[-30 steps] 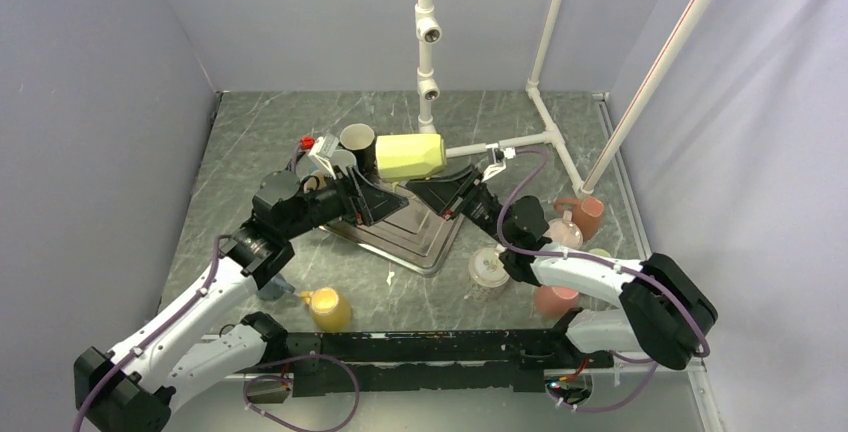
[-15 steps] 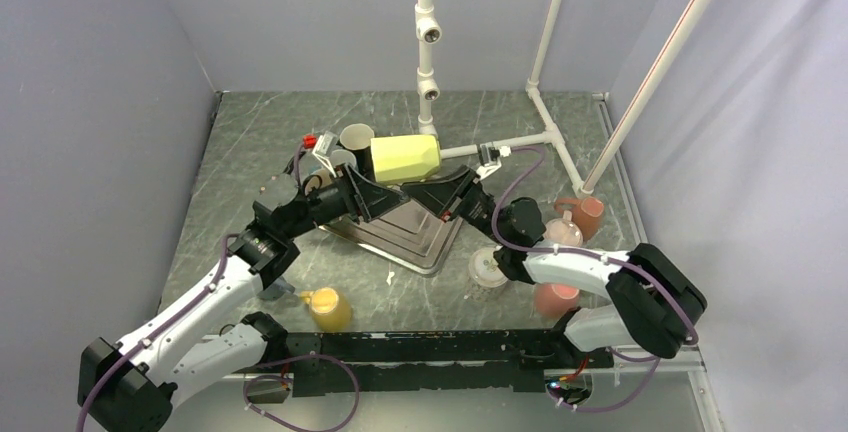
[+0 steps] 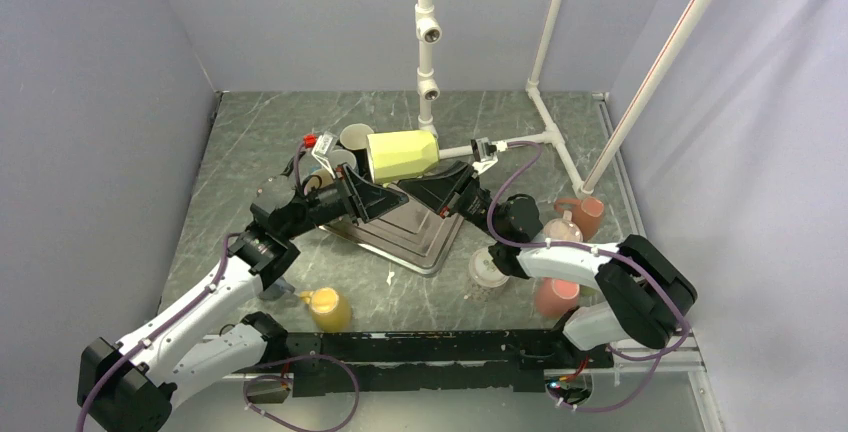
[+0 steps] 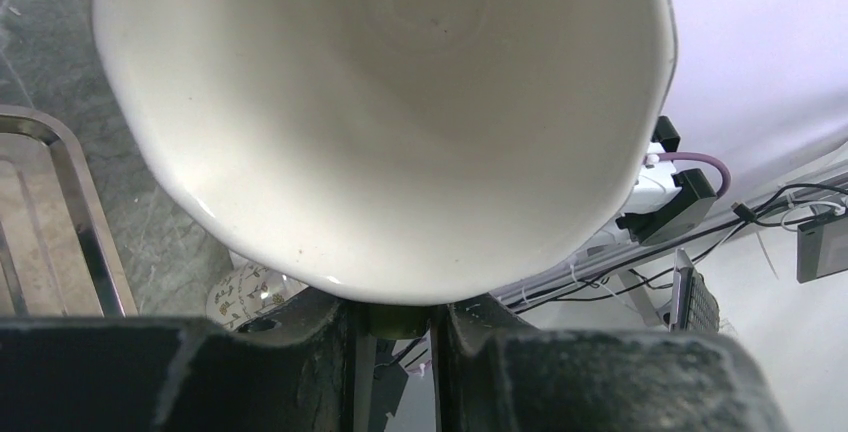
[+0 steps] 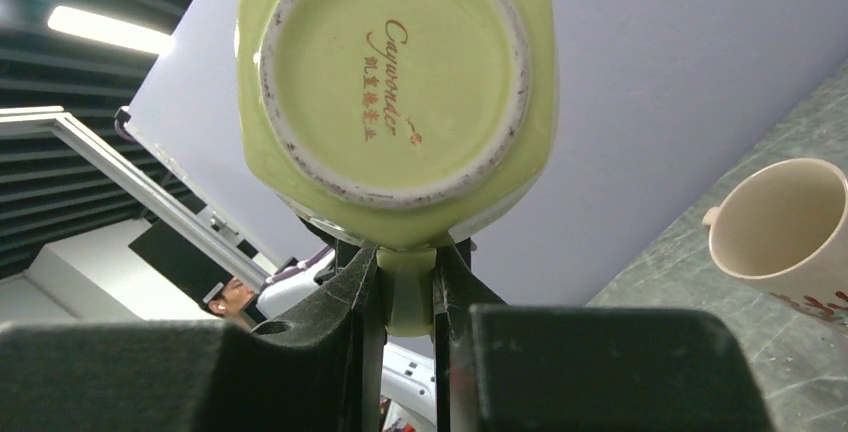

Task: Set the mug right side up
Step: Turn over the cup at the center of the board.

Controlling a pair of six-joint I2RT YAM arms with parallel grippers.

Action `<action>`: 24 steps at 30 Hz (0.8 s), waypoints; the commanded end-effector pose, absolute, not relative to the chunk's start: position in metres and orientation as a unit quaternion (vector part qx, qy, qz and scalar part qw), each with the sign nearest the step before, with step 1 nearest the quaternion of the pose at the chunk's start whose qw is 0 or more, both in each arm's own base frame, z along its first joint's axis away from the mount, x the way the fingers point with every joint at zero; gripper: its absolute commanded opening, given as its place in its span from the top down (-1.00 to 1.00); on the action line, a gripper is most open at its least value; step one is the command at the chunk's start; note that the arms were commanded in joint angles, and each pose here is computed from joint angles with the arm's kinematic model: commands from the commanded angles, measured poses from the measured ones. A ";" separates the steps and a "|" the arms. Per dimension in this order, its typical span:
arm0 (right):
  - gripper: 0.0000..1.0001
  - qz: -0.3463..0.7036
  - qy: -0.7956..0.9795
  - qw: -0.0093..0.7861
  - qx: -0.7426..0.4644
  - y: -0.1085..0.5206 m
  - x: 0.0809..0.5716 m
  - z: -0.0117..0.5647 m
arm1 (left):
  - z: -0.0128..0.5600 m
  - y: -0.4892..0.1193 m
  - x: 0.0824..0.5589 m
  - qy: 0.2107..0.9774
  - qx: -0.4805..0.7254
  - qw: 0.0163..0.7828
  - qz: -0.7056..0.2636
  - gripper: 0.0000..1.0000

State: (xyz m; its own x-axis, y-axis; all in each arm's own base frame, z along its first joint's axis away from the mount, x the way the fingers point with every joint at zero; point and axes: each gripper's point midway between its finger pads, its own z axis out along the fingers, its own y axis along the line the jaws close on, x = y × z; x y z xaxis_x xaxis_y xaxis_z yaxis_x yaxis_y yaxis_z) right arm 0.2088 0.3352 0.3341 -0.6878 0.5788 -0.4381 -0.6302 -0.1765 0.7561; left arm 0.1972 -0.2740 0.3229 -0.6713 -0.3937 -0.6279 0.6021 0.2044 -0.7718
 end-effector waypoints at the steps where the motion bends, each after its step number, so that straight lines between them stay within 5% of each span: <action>1: 1.00 0.796 0.417 0.433 -0.070 0.324 0.191 0.386 | 0.348 -0.275 0.185 0.627 0.121 0.423 -0.643 0.52; 6: 1.00 0.790 0.426 0.436 -0.074 0.326 0.192 0.375 | 0.347 -0.268 0.189 0.623 0.110 0.452 -0.628 0.24; 9: 1.00 0.796 0.419 0.430 -0.077 0.326 0.191 0.377 | 0.347 -0.264 0.192 0.624 0.104 0.464 -0.620 0.27; 16: 1.00 0.802 0.417 0.420 -0.077 0.327 0.190 0.376 | 0.342 -0.267 0.193 0.627 0.111 0.463 -0.617 0.94; 21: 1.00 0.789 0.438 0.426 -0.067 0.325 0.197 0.365 | 0.343 -0.265 0.192 0.621 0.118 0.471 -0.615 0.95; 24: 0.52 0.776 0.452 0.437 -0.051 0.318 0.206 0.353 | 0.344 -0.261 0.193 0.630 0.119 0.482 -0.598 0.95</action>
